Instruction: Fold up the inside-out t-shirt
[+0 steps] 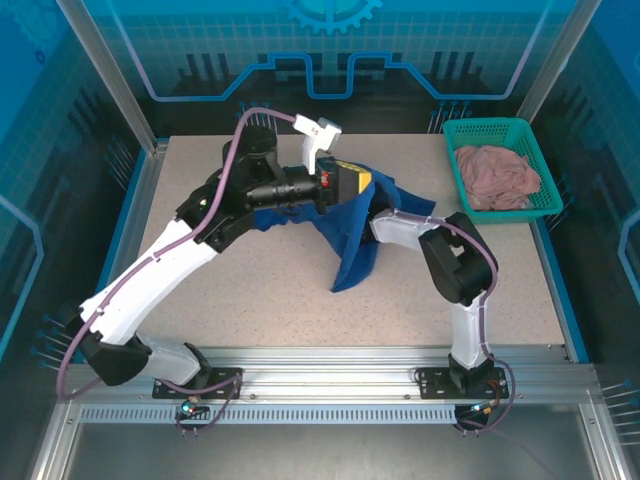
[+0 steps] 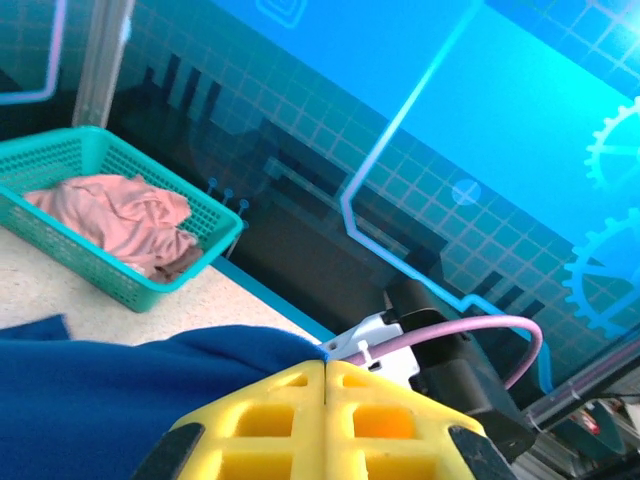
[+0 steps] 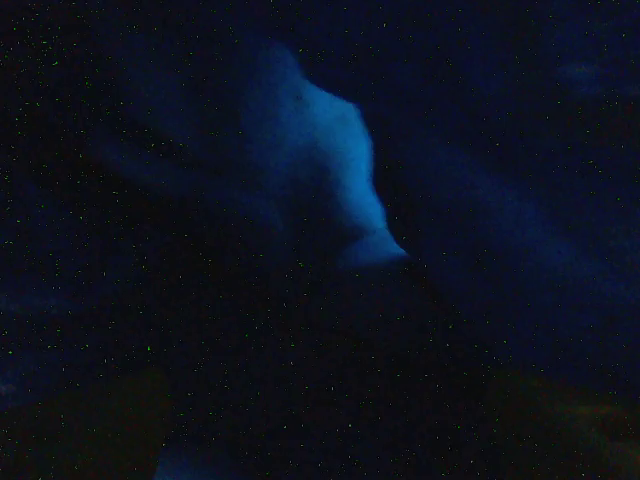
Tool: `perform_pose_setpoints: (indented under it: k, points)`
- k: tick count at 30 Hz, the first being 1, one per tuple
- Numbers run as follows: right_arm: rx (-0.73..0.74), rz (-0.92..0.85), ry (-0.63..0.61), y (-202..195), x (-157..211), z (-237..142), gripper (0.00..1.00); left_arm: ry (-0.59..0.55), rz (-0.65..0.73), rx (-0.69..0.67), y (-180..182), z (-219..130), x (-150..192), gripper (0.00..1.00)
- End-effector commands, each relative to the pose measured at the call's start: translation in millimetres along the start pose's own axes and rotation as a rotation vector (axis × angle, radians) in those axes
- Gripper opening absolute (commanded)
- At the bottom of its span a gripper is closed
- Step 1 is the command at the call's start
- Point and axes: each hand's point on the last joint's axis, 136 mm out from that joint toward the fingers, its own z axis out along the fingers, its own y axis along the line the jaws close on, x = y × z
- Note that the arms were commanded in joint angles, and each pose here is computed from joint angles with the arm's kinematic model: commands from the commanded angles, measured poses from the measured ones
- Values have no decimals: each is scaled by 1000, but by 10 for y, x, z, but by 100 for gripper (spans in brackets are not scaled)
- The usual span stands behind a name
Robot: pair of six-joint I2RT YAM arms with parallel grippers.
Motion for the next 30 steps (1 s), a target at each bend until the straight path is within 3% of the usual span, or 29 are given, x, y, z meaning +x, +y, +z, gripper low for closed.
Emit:
perform_pose_setpoints:
  k: [1,11,16,24,27,30]
  points:
    - [-98,20,-123,15,-202,-302,83,-30,68,-107,118,-147,-37,0]
    - [36,-58,34,-239,-151,-32,83,-101,105,12,-244,-326,-290,0]
    - [-18,-88,181,-131,114,41,85,-169,169,-89,-166,-450,-510,0]
    - [-114,-78,452,-7,760,73,86,-191,173,-205,131,-452,-543,0]
    - [-165,-76,520,41,934,121,83,-215,175,-235,186,-505,-601,0]
    - [-207,-78,556,107,1041,154,73,-224,178,-280,282,-529,-609,0]
